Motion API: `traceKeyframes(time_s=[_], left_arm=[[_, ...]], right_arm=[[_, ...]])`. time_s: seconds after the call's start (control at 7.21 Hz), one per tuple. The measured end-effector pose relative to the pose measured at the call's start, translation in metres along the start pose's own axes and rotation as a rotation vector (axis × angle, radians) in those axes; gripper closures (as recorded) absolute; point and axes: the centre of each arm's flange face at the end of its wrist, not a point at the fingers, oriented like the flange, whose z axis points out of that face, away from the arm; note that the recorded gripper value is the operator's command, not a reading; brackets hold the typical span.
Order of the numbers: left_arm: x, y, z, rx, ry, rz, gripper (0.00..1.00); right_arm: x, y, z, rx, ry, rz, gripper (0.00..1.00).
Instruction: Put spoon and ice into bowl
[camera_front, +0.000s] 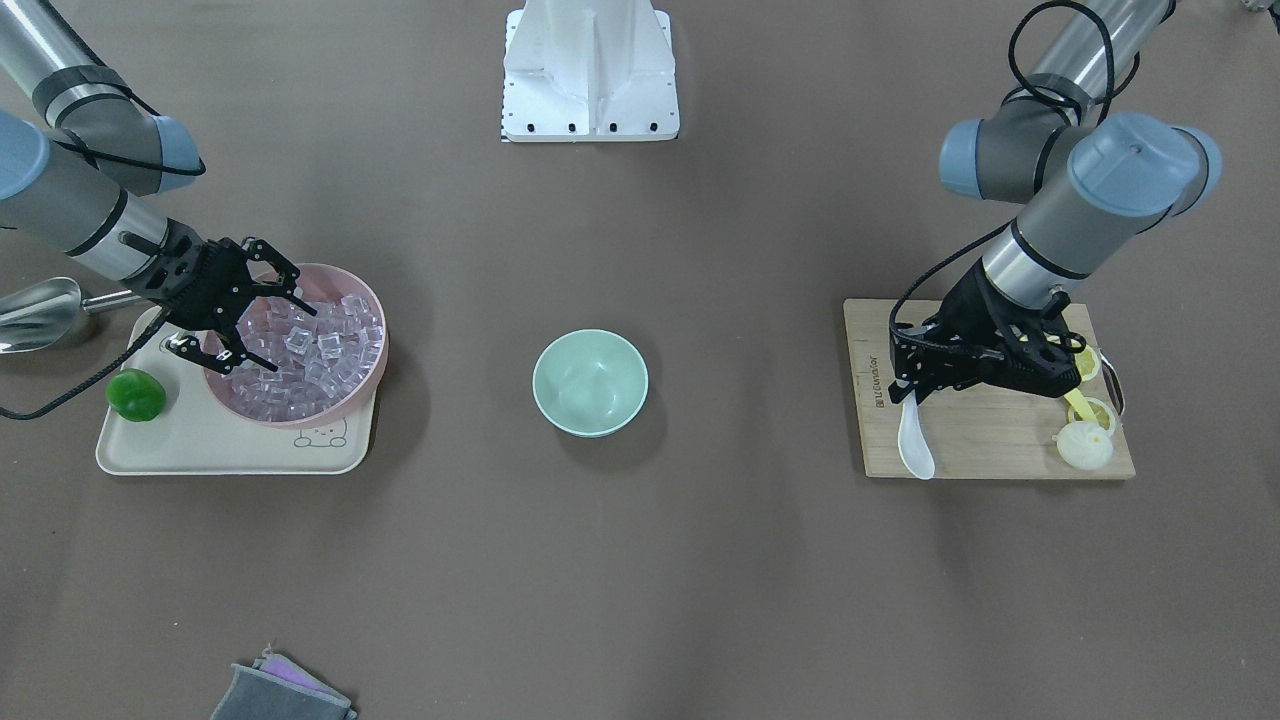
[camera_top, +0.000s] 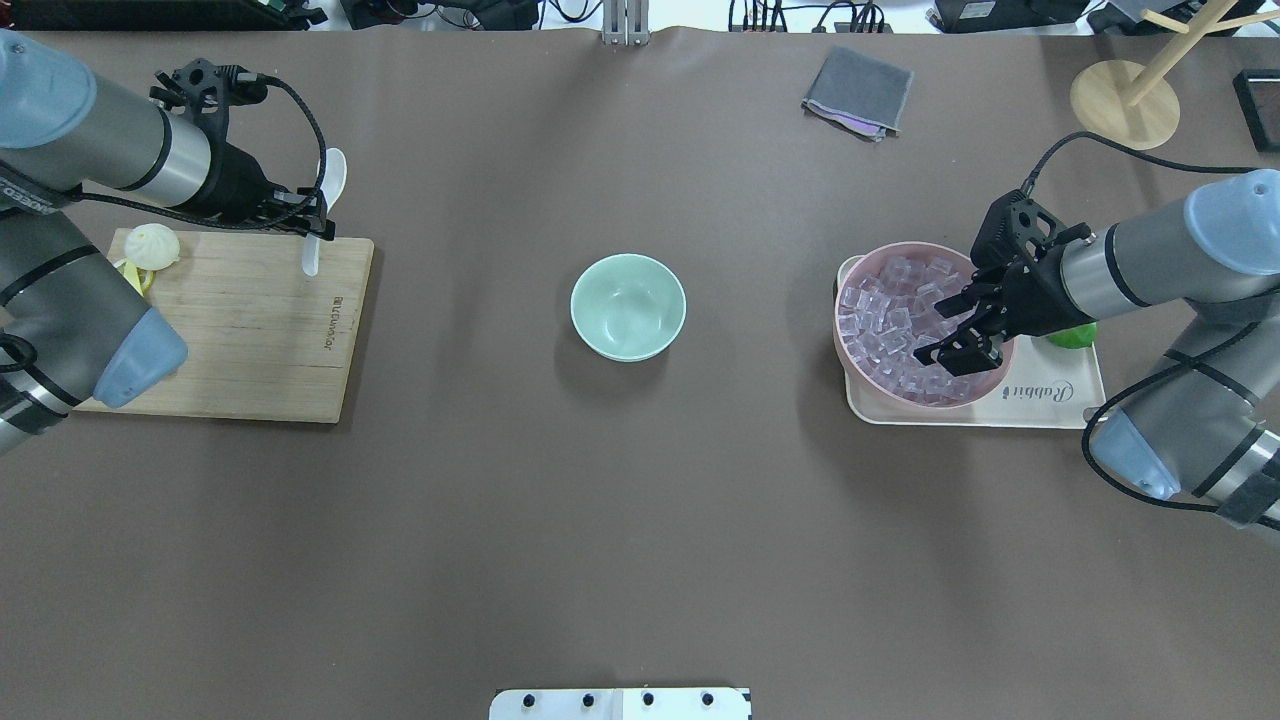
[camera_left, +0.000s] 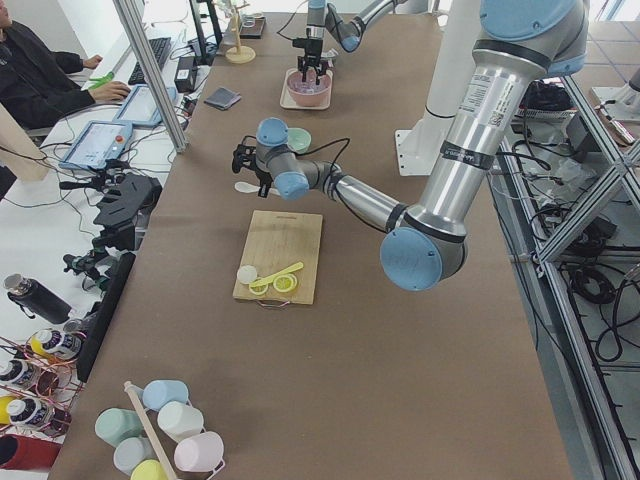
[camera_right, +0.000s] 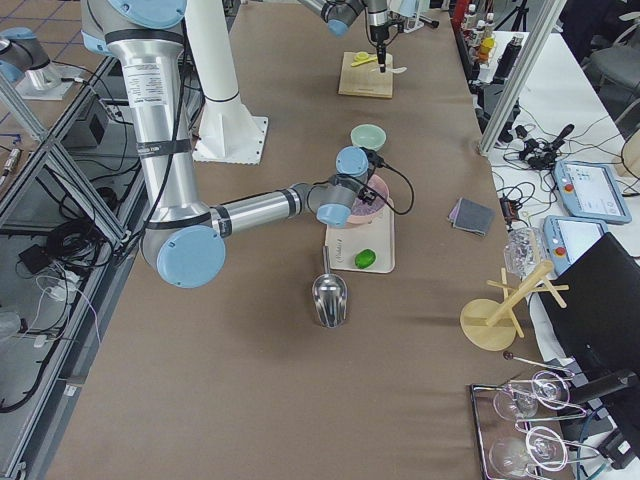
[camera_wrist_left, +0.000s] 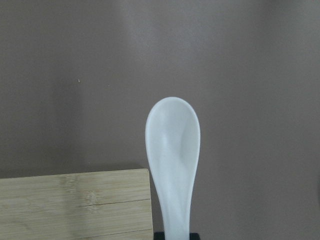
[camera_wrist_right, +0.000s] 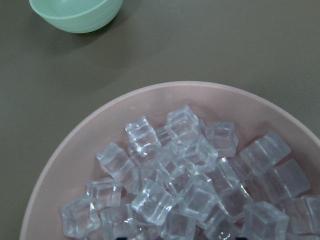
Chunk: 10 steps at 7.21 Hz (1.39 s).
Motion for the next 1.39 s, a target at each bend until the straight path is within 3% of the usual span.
traceKeyframes(time_s=[0.28,0.42,0.69,0.97,1.11,1.39], left_arm=[[-0.0002,0.0000,0.0001,0.000,0.000,0.000,1.00],[-0.0002,0.0000,0.0001,0.000,0.000,0.000,1.00],[-0.0005,0.0002,0.0002,0.000,-0.001,0.001,1.00],[-0.0009,0.0005,0.0003,-0.001,-0.001,0.001,1.00],[-0.0009,0.0006,0.0003,-0.002,-0.001,0.001,1.00],[-0.0007,0.0006,0.0001,-0.002,0.000,0.004,1.00]], right_arm=[[0.0008,-0.0027,0.0022,-0.016,0.003,0.019,0.63],[0.0011,-0.0030,0.0023,-0.019,0.004,0.024,0.71],[0.0012,-0.0032,0.0019,-0.019,0.004,0.029,1.00],[0.0003,-0.0043,0.0006,-0.017,0.004,0.035,1.00],[-0.0004,-0.0054,-0.0003,-0.014,0.004,0.042,0.65],[-0.0021,-0.0103,-0.0005,-0.009,-0.001,0.045,0.35]])
